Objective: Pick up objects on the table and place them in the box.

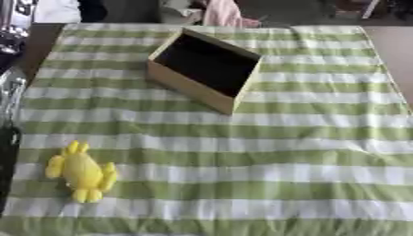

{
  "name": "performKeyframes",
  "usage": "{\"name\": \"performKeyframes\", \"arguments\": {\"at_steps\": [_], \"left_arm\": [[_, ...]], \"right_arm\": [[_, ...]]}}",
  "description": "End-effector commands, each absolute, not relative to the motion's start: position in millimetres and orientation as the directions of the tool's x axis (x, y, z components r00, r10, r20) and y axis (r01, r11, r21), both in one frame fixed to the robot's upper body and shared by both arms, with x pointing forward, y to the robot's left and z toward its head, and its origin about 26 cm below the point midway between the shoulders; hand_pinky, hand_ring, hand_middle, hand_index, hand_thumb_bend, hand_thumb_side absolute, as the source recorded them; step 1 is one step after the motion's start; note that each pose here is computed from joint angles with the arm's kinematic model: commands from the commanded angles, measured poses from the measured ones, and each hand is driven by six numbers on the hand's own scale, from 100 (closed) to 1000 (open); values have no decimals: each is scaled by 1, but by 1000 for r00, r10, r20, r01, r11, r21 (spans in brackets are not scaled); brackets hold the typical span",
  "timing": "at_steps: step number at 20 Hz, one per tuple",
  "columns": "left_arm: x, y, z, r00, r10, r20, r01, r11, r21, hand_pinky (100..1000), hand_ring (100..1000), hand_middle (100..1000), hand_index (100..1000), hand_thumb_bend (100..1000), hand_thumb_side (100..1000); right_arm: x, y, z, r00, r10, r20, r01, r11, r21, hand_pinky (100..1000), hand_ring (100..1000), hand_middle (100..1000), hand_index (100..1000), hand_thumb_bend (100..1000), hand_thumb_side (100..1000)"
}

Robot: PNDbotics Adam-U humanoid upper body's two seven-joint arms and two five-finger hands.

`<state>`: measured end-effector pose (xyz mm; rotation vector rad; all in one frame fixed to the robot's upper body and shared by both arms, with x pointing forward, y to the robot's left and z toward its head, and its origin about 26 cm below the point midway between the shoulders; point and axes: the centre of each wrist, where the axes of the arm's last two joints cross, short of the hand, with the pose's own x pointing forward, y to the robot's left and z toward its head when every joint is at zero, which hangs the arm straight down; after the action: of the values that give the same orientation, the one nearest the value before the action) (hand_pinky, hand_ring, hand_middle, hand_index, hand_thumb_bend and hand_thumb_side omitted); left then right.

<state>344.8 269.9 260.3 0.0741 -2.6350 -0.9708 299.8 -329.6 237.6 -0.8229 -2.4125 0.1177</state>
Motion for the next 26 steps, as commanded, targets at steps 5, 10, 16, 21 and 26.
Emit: {"name": "performKeyframes", "arguments": {"at_steps": [5, 10, 16, 21, 26], "left_arm": [[357, 308, 268, -944, -303, 127, -64, 549, 833, 586, 726, 672, 793, 100, 503], [358, 328, 268, -936, -349, 57, -95, 402, 911, 602, 732, 680, 802, 100, 479], [355, 343, 268, -938, -347, -7, -87, 217, 972, 616, 736, 686, 806, 100, 497], [353, 352, 272, -935, -352, -49, -78, 69, 995, 637, 744, 701, 815, 100, 506], [353, 356, 275, -931, -356, -80, -71, -38, 997, 657, 757, 718, 831, 100, 581]], "right_arm": [[296, -332, 247, -646, 609, 461, 545, 790, -280, 679, 739, 730, 782, 100, 637], [296, -334, 247, -639, 616, 461, 550, 784, -287, 678, 739, 730, 782, 100, 638], [296, -337, 247, -632, 626, 456, 557, 777, -294, 679, 739, 730, 782, 100, 637], [296, -340, 248, -626, 634, 455, 564, 770, -296, 677, 739, 730, 782, 100, 639], [297, -340, 248, -626, 635, 453, 564, 770, -299, 677, 739, 729, 782, 100, 640]]}}
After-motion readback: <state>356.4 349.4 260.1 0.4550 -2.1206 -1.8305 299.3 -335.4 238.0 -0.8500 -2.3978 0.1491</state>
